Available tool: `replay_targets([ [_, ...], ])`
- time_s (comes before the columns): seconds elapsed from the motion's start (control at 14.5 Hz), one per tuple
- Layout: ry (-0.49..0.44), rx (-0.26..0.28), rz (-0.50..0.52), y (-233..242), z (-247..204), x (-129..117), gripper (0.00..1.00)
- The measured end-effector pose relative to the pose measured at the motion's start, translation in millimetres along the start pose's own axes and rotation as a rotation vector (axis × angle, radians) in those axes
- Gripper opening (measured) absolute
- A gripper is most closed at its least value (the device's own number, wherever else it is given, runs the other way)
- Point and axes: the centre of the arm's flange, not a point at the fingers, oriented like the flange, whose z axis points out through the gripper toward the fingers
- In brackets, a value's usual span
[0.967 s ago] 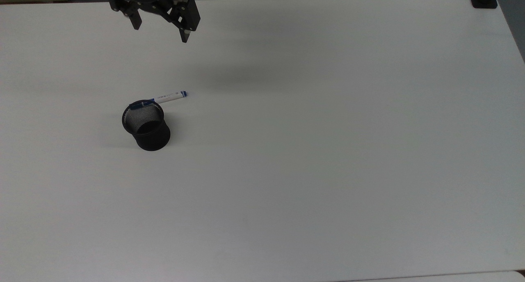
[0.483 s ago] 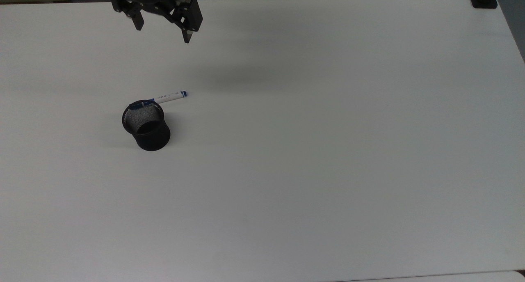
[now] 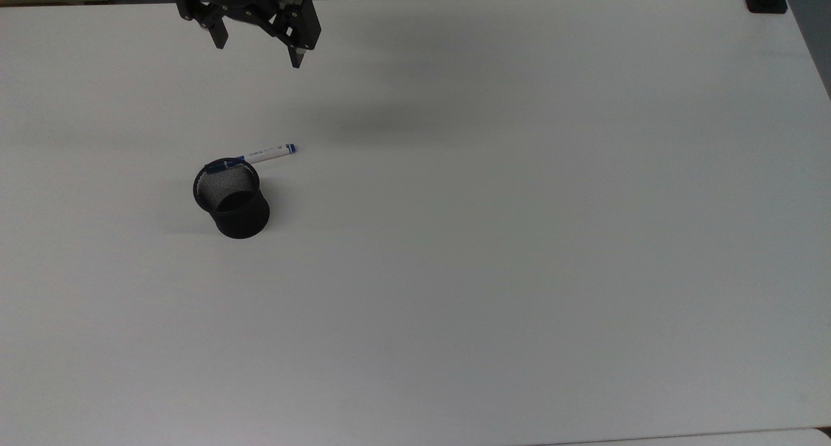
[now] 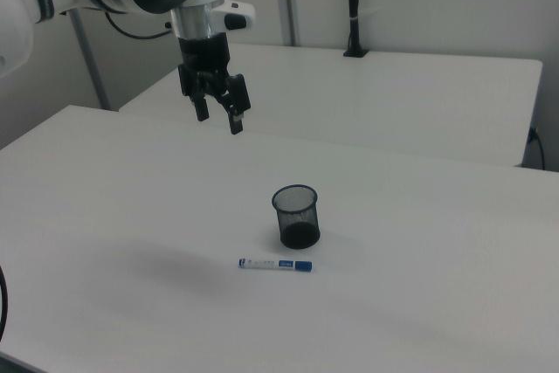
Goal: Insert the marker
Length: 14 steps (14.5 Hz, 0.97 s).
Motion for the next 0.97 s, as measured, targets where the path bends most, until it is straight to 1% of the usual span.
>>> replay_targets([
  [0.41, -0.042, -0.006, 0.004, 1, 20, -1, 1.00],
  [0.62, -0.064, -0.010, 0.022, 10, 30, -1, 1.00],
  [0.76, -0.084, -0.011, 0.045, 23, 40, -1, 0.98],
  [0.83, -0.097, -0.011, 0.065, 35, 49, 0, 0.98],
  [0.97, -0.105, -0.013, 0.120, 43, 64, 1, 0.97],
])
